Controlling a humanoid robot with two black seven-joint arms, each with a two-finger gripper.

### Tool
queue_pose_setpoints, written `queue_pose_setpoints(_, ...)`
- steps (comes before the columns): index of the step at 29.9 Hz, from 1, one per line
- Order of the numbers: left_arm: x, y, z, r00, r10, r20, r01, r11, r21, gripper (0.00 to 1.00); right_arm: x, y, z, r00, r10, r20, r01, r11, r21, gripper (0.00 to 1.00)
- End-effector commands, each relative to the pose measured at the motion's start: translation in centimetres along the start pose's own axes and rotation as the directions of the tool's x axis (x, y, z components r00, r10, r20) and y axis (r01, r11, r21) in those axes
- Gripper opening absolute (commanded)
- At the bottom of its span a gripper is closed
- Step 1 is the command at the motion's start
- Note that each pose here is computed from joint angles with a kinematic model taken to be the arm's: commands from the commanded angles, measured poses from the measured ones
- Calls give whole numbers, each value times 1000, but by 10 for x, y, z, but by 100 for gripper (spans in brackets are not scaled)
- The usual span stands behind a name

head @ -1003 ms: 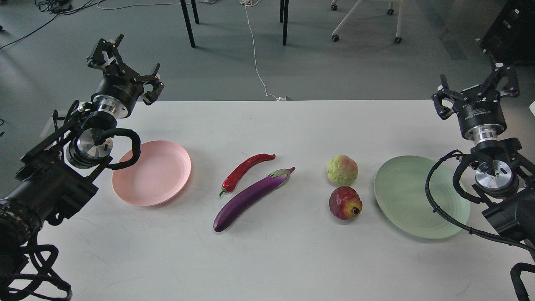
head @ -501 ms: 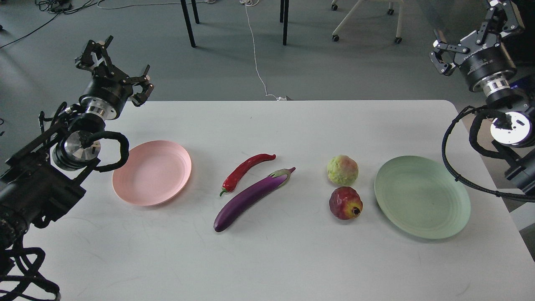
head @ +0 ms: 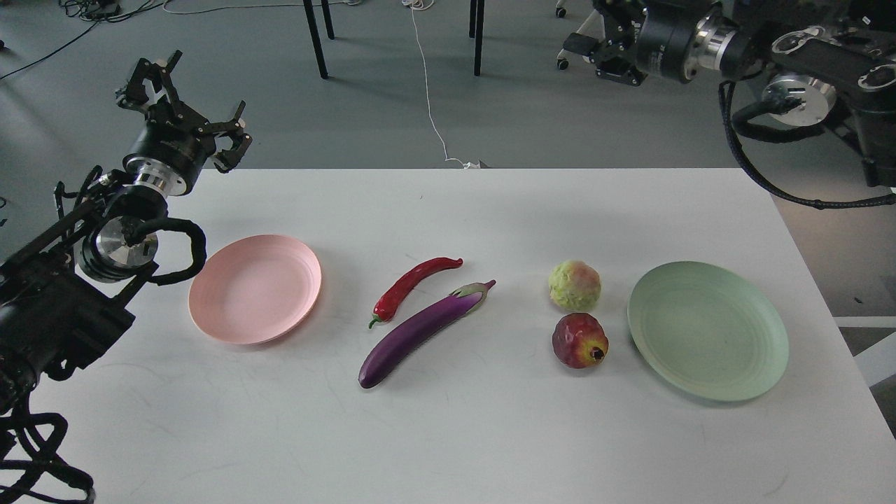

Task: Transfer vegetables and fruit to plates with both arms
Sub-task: 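Raise the right gripper and move it toward the pale green fruit, then grasp the pale green fruit with the right gripper and carry it onto the green plate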

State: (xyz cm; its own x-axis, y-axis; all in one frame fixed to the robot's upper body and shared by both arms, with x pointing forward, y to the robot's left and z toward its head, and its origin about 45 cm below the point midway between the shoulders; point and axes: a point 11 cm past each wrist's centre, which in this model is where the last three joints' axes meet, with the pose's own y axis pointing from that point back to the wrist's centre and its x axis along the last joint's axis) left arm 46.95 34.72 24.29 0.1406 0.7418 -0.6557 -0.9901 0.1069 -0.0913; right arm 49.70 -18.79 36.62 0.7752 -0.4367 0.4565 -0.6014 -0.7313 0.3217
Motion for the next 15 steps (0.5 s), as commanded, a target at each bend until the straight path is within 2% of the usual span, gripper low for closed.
queue_pose_setpoints(1, 5, 2, 9, 1000, 7, 14, -7, 1000, -10, 98, -47, -16, 14, 948, -244, -206, 205, 960, -192, 98)
queue_pose_setpoints(6, 9, 4, 15, 1000, 11, 21, -11, 1000, -23, 98, -93, -20, 53, 775, -518, -360, 352, 829, -435, 98)
queue_pose_setpoints(10, 13, 6, 20, 999, 19, 30, -19, 999, -29, 98, -111, -21, 85, 610, -643, -464, 337, 740, -582, 97)
queue_pose_setpoints(15, 14, 8, 18, 1000, 10, 25, -9, 1000, -25, 98, -121, -12, 117, 537, -702, -468, 322, 684, -655, 95)
